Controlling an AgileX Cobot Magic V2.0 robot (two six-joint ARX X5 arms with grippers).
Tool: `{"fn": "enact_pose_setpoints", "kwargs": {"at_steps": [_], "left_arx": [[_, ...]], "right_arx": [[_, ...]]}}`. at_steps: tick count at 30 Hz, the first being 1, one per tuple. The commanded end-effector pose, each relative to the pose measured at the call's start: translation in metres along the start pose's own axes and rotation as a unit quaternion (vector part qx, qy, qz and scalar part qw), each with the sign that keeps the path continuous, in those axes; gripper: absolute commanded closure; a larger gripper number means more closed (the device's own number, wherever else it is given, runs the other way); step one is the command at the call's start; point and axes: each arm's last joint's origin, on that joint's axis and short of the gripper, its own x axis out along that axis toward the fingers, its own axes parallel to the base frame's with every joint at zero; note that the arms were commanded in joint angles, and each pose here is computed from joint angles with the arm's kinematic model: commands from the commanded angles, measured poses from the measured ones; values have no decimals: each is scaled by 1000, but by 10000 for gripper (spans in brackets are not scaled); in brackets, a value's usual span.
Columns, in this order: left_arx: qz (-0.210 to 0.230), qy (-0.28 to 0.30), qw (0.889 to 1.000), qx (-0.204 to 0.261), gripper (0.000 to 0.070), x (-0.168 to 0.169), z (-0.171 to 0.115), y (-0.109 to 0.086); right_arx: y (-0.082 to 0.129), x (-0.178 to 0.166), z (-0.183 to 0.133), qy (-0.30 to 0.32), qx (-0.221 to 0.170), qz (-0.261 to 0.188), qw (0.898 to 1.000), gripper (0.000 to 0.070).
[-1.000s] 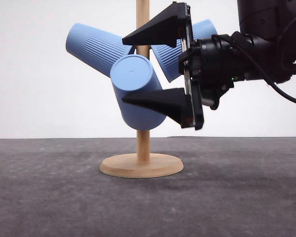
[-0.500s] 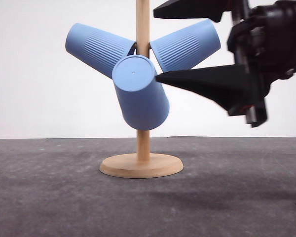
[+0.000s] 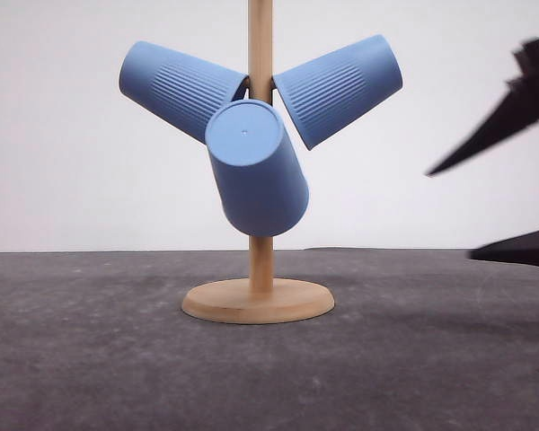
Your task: Place three cups
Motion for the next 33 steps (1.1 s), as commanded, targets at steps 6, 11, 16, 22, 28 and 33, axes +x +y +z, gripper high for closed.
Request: {"fn": "enact_pose_setpoints", "kwargs": {"at_steps": [6,11,16,22,28,33], "left_arx": [[4,10,1000,-16,263,7,4,0],[9,27,999,-18,262,15,6,0],[13,45,999,-6,260,23,7,1],[19,70,997,2,260,28,5,2],[15,77,997,2,700,27,3,2],[16,75,997,1,700,27,4,2]], "right_arx": [[22,-15,45,-37,-211,-92,972,221],[54,-21,65,-10,-310,-248,918,222],[76,-28,65,18,-311,-303,901,221],[84,-38,46,62,-285,-313,904,221],[87,-45,39,69,-282,-316,903,652],[89,-44,38,75,-280,-289,912,685]]}}
